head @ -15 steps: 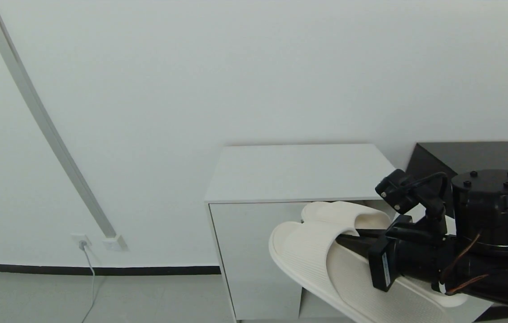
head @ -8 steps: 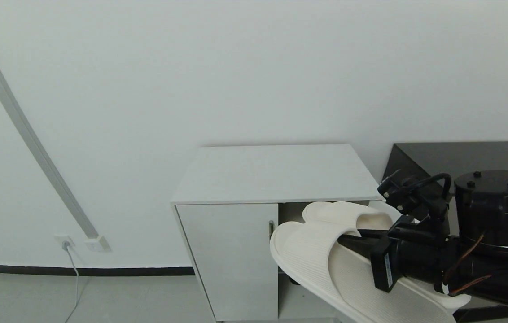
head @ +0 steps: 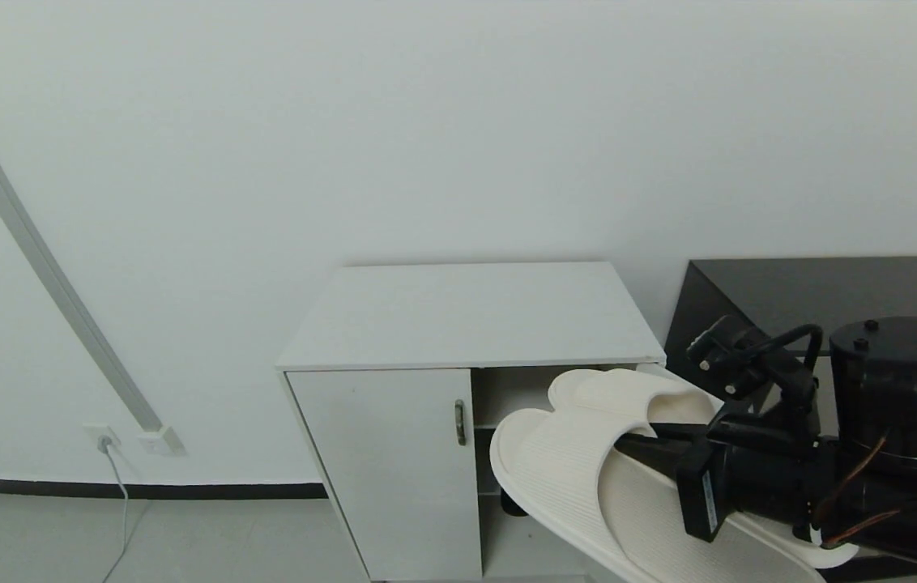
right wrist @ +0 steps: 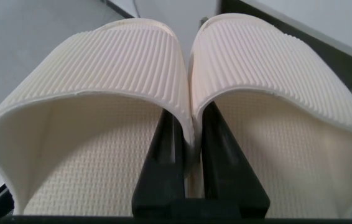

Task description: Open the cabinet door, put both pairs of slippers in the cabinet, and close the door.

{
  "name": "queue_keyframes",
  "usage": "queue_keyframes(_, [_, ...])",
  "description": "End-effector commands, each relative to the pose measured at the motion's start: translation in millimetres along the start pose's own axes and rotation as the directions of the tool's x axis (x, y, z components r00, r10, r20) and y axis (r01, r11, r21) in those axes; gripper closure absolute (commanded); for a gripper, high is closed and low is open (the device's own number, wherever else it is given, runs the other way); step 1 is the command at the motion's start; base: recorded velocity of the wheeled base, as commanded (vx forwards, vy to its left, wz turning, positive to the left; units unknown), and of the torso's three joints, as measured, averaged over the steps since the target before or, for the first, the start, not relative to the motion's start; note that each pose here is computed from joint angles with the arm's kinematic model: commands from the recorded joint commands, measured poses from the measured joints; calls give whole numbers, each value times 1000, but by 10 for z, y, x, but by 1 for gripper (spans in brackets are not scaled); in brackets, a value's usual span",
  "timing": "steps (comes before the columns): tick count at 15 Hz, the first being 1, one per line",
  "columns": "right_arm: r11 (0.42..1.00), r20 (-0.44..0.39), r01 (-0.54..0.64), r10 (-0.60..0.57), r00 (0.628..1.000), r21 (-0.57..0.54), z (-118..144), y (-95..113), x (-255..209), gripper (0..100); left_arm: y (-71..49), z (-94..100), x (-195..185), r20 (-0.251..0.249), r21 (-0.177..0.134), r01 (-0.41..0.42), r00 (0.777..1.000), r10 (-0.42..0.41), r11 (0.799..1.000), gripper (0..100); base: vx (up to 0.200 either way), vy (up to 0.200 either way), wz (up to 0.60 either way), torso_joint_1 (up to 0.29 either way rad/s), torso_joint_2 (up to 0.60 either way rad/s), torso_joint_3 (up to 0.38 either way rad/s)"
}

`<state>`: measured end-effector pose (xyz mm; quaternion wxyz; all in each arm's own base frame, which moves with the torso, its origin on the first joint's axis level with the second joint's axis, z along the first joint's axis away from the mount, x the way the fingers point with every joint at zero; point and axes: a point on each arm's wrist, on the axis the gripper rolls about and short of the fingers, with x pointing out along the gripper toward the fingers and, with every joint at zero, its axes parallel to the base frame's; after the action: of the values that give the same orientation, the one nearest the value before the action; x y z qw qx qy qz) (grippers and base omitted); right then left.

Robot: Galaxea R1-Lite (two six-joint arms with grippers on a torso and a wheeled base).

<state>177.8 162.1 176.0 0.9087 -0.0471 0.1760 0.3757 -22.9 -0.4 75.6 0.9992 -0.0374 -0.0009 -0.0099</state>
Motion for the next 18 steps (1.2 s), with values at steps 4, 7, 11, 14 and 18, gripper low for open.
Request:
queue_keyframes(4, [1000, 16, -1, 1, 1000, -11, -16, 8, -55, 100, 1, 1, 1, -1, 0, -6, 1000, 6, 1000, 100, 0, 0, 0, 0, 0, 0])
queue_keyframes(7, [1000, 5, -1, 1, 1000, -12, -35, 6, -33, 100, 1, 1, 1, -1, 0, -6, 1000, 6, 1000, 100, 0, 0, 0, 0, 0, 0])
queue_keyframes(11, [1000, 12, -1, 1, 1000, -13, -47, 10, -66, 100, 1, 1, 1, -1, 0, -6, 1000, 6, 1000, 100, 0, 0, 0, -137, 290, 165])
queue_keyframes(14, [1000, 35, 3, -2, 999, -27, -64, 9, -68, 100, 1, 1, 1, -1, 0, -6, 1000, 6, 1000, 100, 0, 0, 0, -167, 390, 219])
queue_keyframes(18, [1000, 26, 1, 0, 1000, -29, -85, 9, -58, 100, 1, 1, 1, -1, 0, -6, 1000, 6, 1000, 100, 0, 0, 0, -220, 521, 300])
